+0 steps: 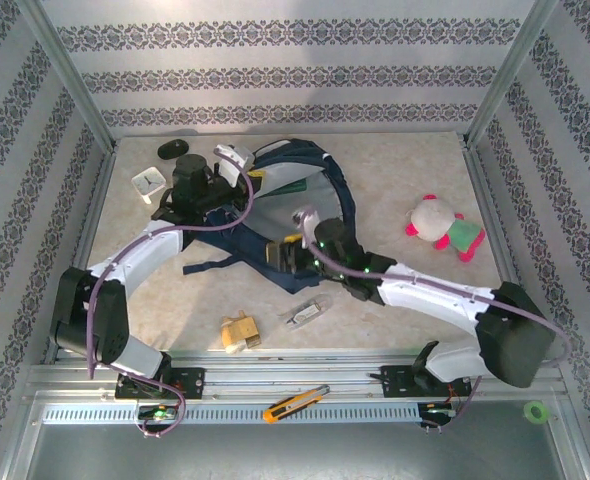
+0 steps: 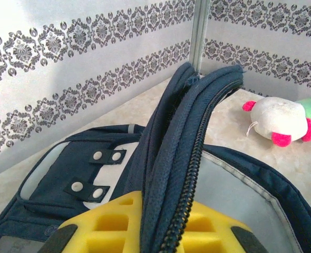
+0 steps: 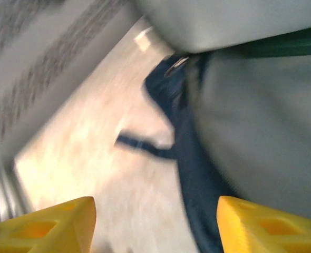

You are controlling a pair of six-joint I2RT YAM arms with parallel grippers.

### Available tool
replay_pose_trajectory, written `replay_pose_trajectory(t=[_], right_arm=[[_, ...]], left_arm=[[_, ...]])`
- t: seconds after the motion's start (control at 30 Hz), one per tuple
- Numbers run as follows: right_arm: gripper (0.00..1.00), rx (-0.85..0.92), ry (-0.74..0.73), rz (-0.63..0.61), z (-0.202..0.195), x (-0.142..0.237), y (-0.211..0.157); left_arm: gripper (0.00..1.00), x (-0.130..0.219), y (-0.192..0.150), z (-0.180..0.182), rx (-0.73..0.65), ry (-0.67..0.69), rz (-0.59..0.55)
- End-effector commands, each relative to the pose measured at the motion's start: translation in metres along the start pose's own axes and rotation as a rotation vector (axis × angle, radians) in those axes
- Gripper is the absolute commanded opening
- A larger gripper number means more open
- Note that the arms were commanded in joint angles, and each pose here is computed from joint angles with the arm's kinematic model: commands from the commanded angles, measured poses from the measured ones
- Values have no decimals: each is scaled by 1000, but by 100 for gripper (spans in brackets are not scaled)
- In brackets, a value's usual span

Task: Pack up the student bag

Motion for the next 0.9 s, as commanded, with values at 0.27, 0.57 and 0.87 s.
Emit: replay_pose_trajectory(t=[0.27,0.57,0.87], right_arm=[[78,686,477,184,88,5,-90],[91,914,547,339,101,-49,-131],[98,991,576,417,96,-70,-150]], left_arm=[[1,14,4,-5,37,15,-1],[1,12,6,-7,37,-4,3],[1,12,4,-8,36,-4,12]])
Point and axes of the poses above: each hand's point on the last joint's axis, 136 mm out from that joint toward the fingers, its own x axis back along the fingers, its own z axis along the line the jaws close on, y = z × x, the point moved 1 cm from there along x, back along the fingers, and after that the axes turned 7 degrees about x, right-handed, at the moved point
